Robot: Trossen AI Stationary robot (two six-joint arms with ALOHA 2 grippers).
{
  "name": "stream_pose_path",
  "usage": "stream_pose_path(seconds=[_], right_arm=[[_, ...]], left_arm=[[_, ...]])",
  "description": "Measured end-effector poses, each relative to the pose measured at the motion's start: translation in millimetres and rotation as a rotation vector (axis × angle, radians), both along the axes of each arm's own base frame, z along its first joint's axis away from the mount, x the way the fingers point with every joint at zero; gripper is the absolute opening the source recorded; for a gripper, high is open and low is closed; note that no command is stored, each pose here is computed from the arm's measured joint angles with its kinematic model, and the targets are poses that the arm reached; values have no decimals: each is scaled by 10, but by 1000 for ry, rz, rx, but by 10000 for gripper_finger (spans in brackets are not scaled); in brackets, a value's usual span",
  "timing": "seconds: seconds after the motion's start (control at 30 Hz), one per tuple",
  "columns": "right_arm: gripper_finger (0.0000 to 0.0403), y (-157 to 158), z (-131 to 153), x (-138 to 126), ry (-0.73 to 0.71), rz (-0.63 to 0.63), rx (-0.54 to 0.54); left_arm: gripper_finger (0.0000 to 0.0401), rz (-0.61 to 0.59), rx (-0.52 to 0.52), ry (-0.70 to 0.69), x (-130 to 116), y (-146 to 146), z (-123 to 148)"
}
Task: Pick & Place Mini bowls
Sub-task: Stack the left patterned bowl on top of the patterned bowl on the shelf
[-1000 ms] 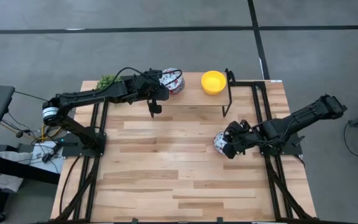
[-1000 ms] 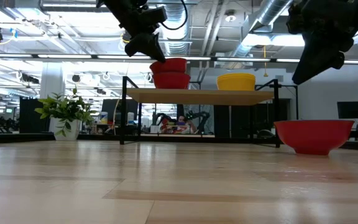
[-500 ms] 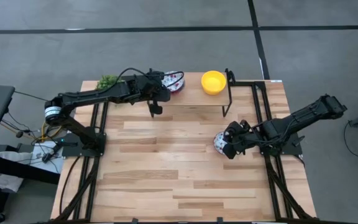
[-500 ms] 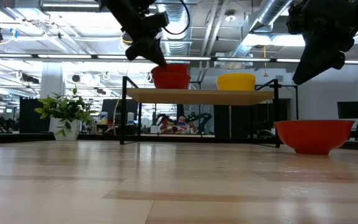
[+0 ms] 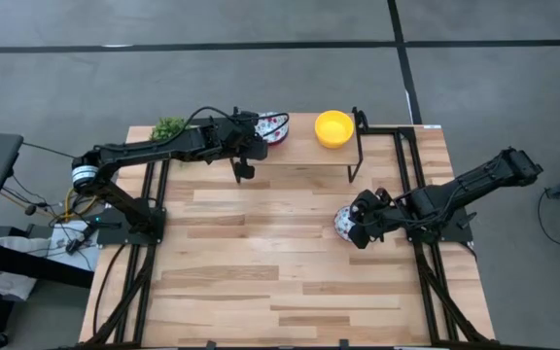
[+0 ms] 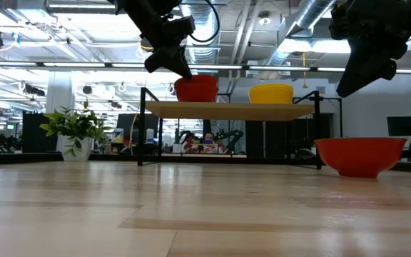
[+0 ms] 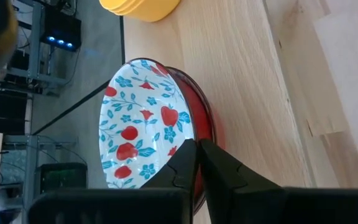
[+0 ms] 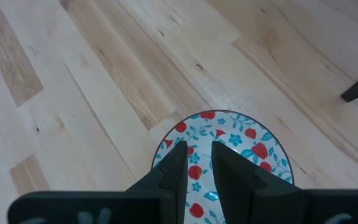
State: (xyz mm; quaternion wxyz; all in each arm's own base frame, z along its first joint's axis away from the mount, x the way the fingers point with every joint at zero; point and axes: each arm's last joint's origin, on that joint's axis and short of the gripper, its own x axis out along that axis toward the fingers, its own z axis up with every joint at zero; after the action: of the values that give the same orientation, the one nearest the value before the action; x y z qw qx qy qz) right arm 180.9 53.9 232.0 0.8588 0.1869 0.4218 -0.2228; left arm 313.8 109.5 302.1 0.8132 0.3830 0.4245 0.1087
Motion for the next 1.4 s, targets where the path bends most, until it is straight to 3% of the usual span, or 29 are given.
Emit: stream_pose_path(seconds=[0.17, 0.67, 1.4], right_arm=[[63, 0, 0, 0, 0, 0, 0], [63, 4, -1, 0, 3, 7, 13], [63, 5, -2, -1, 5, 8, 14]], left_arm=[[24, 2, 0, -1, -1, 0, 1], [107, 18, -15, -18, 1, -8, 5], [112, -6, -18, -48, 30, -83, 33]])
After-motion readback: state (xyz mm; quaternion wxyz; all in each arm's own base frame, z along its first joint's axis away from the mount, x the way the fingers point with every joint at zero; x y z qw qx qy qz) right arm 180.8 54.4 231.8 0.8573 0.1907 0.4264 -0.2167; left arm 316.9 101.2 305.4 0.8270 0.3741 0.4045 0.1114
